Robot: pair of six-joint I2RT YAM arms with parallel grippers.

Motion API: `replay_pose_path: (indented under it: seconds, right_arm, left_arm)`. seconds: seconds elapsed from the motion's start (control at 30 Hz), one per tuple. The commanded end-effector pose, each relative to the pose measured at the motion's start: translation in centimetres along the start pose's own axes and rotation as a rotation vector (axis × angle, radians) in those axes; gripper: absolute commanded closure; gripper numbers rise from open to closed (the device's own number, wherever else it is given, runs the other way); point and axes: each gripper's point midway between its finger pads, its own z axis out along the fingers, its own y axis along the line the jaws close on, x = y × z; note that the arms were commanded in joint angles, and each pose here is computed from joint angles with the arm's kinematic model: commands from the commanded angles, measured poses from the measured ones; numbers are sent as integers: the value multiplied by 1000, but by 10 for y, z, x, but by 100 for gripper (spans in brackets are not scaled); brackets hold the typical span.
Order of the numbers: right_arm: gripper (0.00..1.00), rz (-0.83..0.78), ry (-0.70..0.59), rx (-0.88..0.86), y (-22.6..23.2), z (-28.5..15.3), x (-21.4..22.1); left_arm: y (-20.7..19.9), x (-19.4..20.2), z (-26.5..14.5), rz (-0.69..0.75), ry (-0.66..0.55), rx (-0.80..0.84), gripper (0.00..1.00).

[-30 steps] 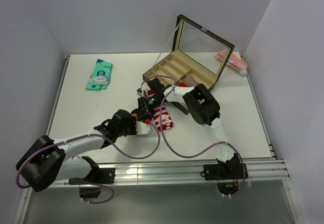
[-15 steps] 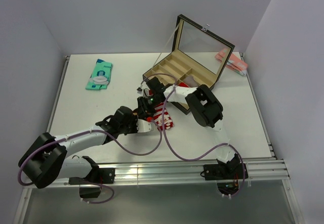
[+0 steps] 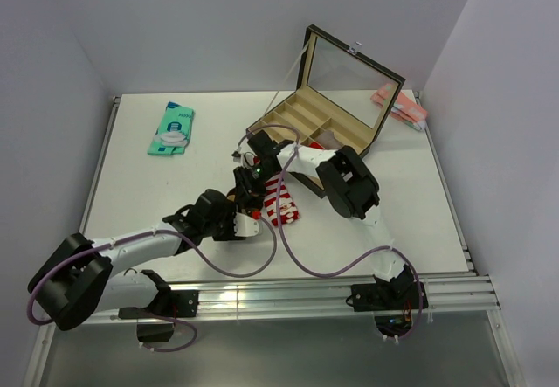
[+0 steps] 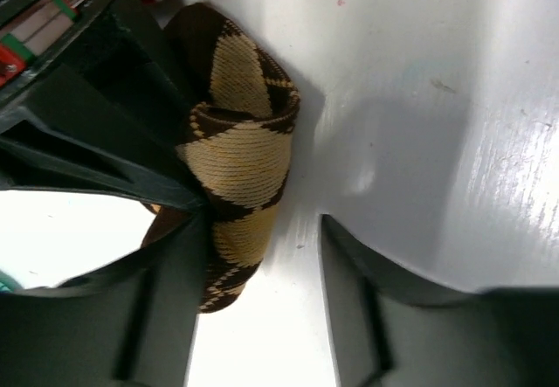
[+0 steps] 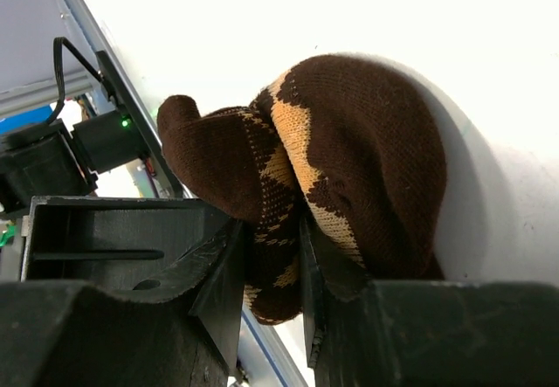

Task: Roll the socks
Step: Roll the sock at the center of the board.

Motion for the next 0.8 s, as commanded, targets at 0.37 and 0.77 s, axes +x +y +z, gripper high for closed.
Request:
replay_pose_path:
  seconds: [0.37, 0.77]
  right_arm:
    - [92, 31, 132, 178, -62, 23, 44]
    - [92, 14, 164, 184, -63, 20, 57]
  left_arm:
    - [5, 34, 12, -44, 158, -55, 41]
    - [19, 29, 7, -28, 162, -105, 35]
